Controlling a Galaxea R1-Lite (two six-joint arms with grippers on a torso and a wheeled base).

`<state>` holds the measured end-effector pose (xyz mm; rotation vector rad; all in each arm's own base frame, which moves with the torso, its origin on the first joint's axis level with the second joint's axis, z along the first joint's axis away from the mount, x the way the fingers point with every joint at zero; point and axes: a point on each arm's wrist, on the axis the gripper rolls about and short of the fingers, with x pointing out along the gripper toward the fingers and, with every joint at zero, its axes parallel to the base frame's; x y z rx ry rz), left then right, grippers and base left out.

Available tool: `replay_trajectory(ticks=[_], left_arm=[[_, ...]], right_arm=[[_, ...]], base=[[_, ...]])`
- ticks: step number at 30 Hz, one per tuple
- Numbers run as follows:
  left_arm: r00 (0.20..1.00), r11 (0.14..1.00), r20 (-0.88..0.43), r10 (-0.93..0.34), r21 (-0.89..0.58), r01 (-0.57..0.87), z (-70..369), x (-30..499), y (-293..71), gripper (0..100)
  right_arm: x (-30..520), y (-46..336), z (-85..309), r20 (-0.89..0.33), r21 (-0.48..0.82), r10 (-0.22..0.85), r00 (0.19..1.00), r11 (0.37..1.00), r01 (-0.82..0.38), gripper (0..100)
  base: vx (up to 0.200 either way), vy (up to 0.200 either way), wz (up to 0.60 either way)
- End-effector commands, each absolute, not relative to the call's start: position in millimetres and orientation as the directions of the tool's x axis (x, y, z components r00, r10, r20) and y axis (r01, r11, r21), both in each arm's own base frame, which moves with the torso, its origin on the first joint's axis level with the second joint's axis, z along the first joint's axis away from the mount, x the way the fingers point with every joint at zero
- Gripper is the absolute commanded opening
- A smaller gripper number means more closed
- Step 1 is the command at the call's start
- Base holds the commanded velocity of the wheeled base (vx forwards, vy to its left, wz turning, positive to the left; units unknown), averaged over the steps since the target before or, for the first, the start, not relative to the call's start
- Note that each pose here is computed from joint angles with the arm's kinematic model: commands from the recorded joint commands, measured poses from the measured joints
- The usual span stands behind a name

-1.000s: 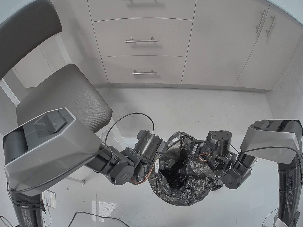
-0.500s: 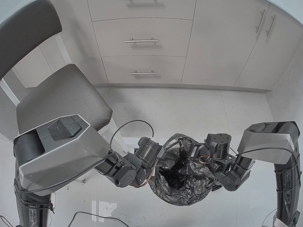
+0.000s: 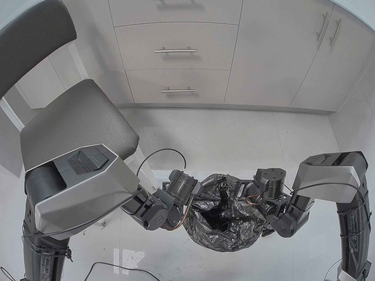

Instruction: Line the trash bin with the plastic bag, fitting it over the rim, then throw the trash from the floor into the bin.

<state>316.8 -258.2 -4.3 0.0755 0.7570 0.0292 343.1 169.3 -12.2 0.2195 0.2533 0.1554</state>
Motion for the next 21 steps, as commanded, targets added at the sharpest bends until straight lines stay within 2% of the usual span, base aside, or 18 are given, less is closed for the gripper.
replay_trajectory(ticks=[1,10,14,21], left_arm=[[0.719,0.996,-0.692,0.060,0.093,0.006,-9,316,-258,100],[0.717,0.996,-0.695,0.059,0.092,0.007,-10,316,-257,100],[0.716,0.996,-0.696,0.056,0.088,0.007,-9,316,-258,100],[0.716,0.996,-0.695,0.056,0.085,0.004,-9,317,-256,100]], right_arm=[[346,163,-15,-0.236,0.226,0.162,0.958,0.968,-0.108,100],[342,161,-16,-0.261,0.224,0.187,0.947,0.966,-0.129,100],[331,159,-18,-0.299,0.168,0.242,0.923,0.966,-0.198,100],[336,160,-27,-0.323,0.124,0.234,0.917,0.971,-0.204,100]], base=[[0.000,0.000,0.00],[0.000,0.000,0.00],[0.000,0.000,0.00],[0.000,0.000,0.00]])
